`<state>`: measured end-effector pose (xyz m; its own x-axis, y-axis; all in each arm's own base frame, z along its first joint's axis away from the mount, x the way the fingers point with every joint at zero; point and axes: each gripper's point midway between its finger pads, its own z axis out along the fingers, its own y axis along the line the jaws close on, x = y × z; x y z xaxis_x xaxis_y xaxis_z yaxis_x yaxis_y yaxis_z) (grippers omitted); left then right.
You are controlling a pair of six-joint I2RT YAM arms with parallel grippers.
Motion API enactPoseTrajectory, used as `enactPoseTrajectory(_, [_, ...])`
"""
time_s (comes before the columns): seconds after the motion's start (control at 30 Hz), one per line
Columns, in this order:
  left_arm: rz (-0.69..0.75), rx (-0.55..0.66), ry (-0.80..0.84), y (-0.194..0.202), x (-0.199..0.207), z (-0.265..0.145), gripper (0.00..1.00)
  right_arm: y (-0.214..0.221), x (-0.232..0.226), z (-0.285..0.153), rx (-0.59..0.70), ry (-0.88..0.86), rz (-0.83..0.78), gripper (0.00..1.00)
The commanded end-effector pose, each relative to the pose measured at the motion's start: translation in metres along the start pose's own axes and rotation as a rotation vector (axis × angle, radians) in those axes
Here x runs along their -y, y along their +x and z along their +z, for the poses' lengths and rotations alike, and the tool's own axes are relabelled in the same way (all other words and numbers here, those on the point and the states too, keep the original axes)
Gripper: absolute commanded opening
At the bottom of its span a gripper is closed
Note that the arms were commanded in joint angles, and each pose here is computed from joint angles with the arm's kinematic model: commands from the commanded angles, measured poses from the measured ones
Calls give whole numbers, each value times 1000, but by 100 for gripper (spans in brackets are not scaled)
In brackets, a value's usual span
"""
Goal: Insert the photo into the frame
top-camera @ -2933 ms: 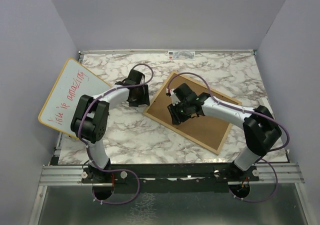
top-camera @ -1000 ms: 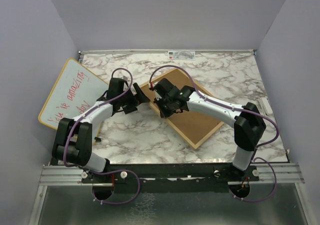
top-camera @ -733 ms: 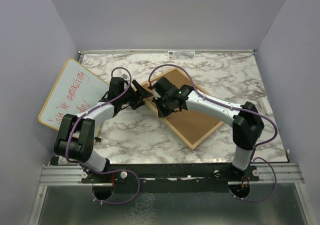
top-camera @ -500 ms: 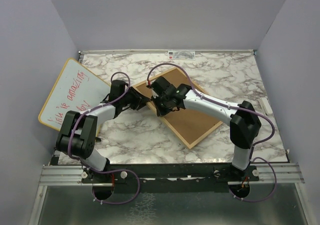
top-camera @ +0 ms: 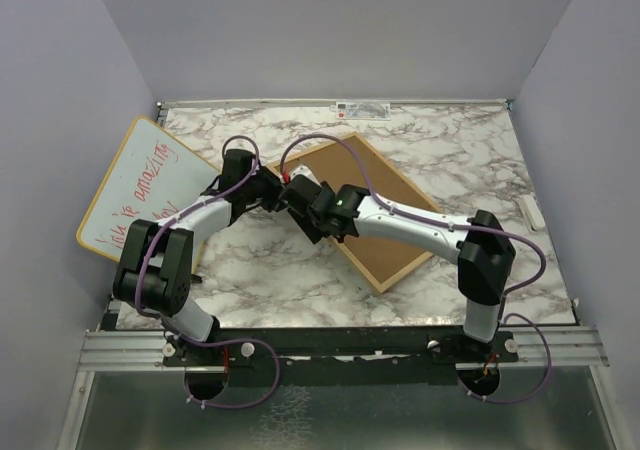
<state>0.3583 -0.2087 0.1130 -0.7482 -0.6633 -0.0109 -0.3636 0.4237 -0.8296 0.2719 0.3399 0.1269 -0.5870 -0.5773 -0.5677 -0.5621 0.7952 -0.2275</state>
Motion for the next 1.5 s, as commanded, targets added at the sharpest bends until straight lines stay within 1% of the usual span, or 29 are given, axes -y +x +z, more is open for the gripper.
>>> enactPoseTrajectory(0.0, [-21,-6,28,-3,25,-6,13,12,10,7,-22,178,-102,63])
enactPoseTrajectory(0.13, [-39,-21,16,-1,23,-6,13,17,13,15,-34,267,-154,62])
enactPoseTrajectory(0.2, [-46,-23,13,0,24,-7,13,17,17,19,-33,312,-178,57])
enactPoseTrajectory(0.23, [-47,-25,13,0,24,-7,14,16,18,20,-31,334,-191,53])
enactPoseTrajectory(0.33, [-41,-29,18,-1,29,-9,14,7,29,16,-7,418,-218,38])
enactPoseTrajectory(0.43, [12,-7,4,-6,39,-14,16,-10,38,2,40,481,-214,25])
enactPoseTrajectory(0.53, [87,49,-20,-18,50,-23,29,-26,48,-15,84,519,-199,16])
enactPoseTrajectory(0.67, [168,114,-2,-32,76,-38,58,-51,61,-44,142,550,-175,6])
enactPoseTrajectory(0.7, [194,129,12,-36,85,-42,63,-59,63,-53,160,546,-167,2])
enactPoseTrajectory(0.73, [225,143,26,-40,94,-47,70,-65,66,-60,177,543,-165,1])
enactPoseTrajectory(0.83, [296,199,53,-59,118,-64,86,-86,69,-77,233,493,-141,1])
enactPoseTrajectory(0.93, [337,257,87,-82,140,-86,92,-105,77,-91,277,397,-66,0])
enactPoseTrajectory(1.07, [363,333,115,-110,157,-119,96,-128,102,-108,341,301,41,1])
enactPoseTrajectory(1.2, [392,374,127,-118,162,-137,99,-147,132,-126,415,223,147,0])
enactPoseTrajectory(1.33, [418,358,126,-114,156,-138,99,-159,156,-141,482,136,240,0])
enactPoseTrajectory(1.47, [420,315,116,-111,145,-130,99,-166,164,-155,552,40,301,0])
